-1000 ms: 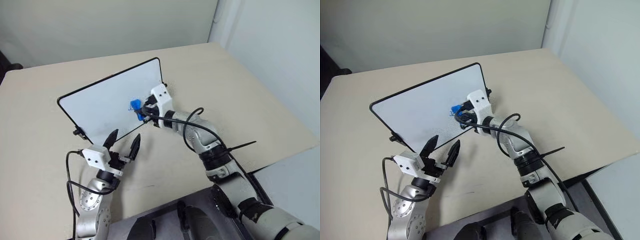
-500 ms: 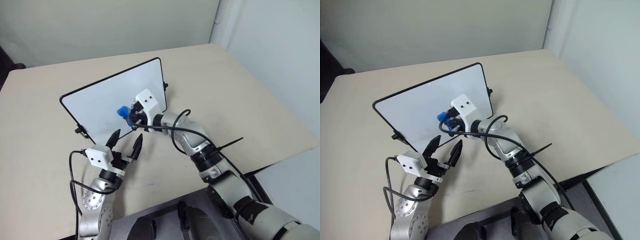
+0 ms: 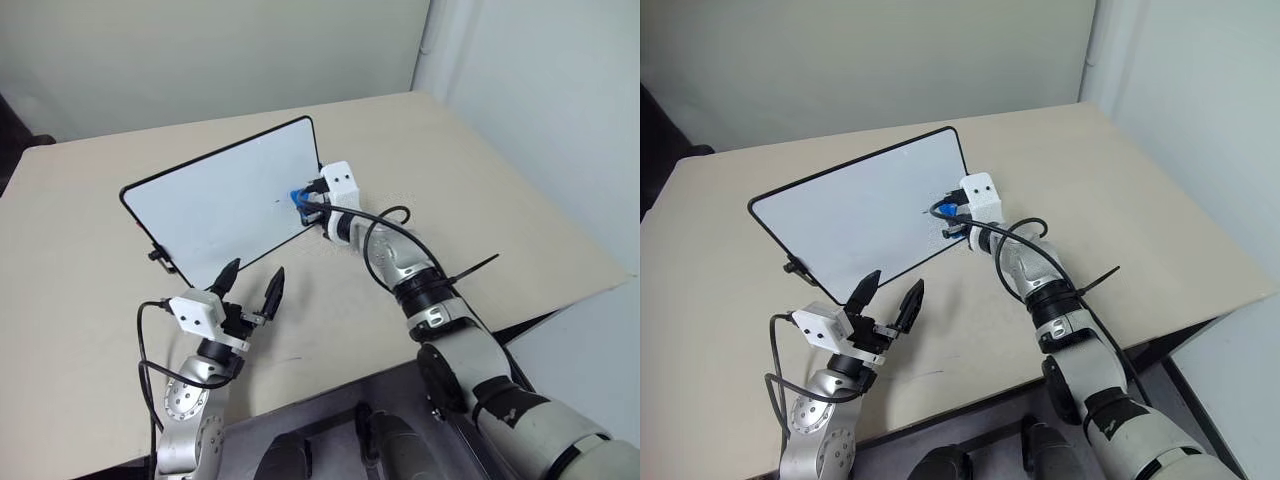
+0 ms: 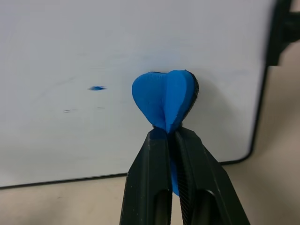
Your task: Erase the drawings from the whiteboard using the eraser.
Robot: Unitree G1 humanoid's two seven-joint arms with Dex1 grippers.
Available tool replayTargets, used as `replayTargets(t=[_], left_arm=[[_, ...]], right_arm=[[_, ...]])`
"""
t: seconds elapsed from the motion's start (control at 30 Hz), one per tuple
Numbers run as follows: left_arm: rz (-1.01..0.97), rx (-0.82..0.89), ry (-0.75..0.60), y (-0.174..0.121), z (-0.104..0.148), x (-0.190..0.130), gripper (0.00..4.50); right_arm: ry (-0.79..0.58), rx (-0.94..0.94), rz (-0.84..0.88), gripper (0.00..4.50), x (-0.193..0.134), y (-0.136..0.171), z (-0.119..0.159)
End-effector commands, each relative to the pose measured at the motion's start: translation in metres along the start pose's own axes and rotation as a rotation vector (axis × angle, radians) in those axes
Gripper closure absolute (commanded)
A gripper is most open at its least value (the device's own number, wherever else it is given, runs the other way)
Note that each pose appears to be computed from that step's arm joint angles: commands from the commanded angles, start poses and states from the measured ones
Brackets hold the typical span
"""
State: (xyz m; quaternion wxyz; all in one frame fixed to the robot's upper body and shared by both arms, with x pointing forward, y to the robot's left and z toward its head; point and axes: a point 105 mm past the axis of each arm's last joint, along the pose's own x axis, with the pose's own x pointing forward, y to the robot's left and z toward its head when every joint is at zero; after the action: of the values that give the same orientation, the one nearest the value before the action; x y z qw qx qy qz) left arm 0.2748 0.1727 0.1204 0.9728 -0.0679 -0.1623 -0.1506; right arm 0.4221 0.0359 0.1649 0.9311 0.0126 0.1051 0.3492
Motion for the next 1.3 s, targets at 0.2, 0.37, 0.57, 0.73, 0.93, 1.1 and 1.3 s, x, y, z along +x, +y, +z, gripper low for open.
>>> replayTargets(t=[0.2,0.37,0.57,0.73,0.93,1.1,1.3], left_arm=[[-0.022,0.018,-0.042,-0.003,0.012,0.003,0.00],[-0.019,0.019,-0.042,-0.003,0.012,0.003,0.00],[-0.024,0.017,-0.043,-0.007,0.013,0.000,0.00],[-0.017,0.017,-0.047,-0.009,0.014,-0.002,0.00],[-0.016,0.014,-0.048,-0.010,0.013,-0.002,0.00],[-0.019,0.010,-0.047,-0.009,0.012,-0.001,0.00],[-0.025,0.005,-0.045,-0.011,0.011,0.000,0.00]], right_arm=[[-0.064,-0.089,0.153,4.48,0.002,0.049,0.021],[-0.072,-0.122,0.250,4.48,0.002,0.079,0.024],[-0.059,-0.155,0.318,4.48,0.000,0.095,0.020],[-0.075,-0.156,0.346,4.48,-0.003,0.098,0.023],[-0.096,-0.132,0.325,4.48,-0.005,0.087,0.028],[-0.069,-0.044,0.162,4.48,0.000,0.041,0.026],[-0.060,-0.004,0.068,4.48,-0.003,0.008,0.023]])
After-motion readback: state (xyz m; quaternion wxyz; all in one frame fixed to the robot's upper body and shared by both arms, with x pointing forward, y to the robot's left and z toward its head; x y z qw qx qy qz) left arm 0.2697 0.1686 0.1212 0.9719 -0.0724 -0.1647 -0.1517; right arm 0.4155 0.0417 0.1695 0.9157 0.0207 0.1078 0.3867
